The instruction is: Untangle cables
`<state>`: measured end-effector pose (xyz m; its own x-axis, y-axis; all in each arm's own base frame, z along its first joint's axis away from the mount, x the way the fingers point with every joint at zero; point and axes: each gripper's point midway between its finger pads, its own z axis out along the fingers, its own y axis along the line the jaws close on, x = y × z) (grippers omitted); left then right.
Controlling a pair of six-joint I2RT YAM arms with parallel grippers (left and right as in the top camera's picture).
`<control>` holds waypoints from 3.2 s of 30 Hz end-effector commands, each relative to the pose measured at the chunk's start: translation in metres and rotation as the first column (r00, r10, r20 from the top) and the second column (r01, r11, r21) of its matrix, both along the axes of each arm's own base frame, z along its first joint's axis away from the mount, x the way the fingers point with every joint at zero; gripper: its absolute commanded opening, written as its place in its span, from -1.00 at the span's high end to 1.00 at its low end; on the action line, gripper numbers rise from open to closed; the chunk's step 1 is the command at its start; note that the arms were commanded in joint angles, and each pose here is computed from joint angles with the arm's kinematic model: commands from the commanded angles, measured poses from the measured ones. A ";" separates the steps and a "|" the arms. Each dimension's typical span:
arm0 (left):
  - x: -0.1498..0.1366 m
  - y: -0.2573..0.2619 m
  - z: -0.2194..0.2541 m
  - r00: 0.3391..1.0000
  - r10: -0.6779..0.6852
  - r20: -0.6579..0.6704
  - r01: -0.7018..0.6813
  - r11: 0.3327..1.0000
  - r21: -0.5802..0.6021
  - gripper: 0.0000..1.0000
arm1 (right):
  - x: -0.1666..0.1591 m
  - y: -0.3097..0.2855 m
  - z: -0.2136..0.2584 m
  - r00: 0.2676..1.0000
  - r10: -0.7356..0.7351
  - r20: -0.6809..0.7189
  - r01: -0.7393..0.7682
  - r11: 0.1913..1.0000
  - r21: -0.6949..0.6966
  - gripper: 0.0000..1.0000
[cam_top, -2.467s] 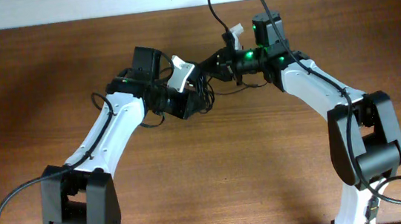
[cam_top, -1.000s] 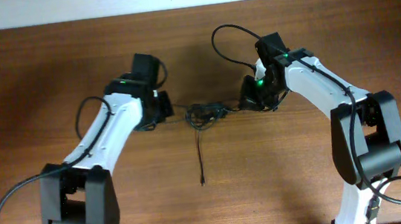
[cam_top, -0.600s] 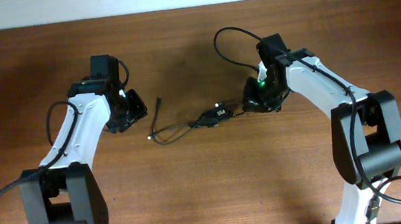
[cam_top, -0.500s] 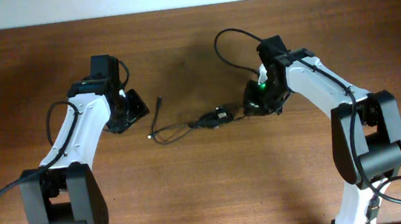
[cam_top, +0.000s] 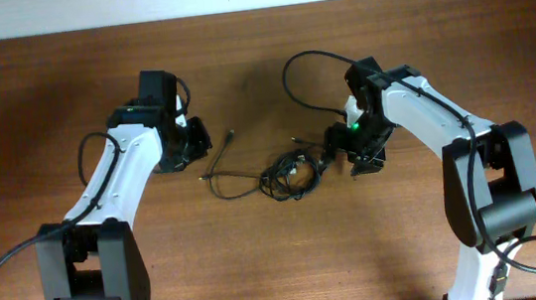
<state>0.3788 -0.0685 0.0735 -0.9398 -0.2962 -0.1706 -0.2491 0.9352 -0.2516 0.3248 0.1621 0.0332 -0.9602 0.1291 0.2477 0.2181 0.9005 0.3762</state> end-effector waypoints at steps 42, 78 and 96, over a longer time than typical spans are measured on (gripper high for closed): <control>0.003 -0.059 -0.029 0.943 -0.328 0.050 0.330 0.908 -0.256 1.00 | 0.037 0.049 0.028 0.921 0.153 0.358 -0.197 0.976 0.089 0.81; -0.004 -0.068 -0.080 0.934 -0.351 -0.062 0.338 0.929 -0.152 0.81 | 0.020 0.096 -0.012 0.854 0.342 0.392 -0.344 0.937 -0.067 0.28; -0.001 -0.070 -0.031 0.873 -0.479 -0.090 0.464 0.874 -0.145 0.25 | 0.009 0.073 -0.029 0.977 -0.135 0.163 0.152 0.984 -0.096 0.92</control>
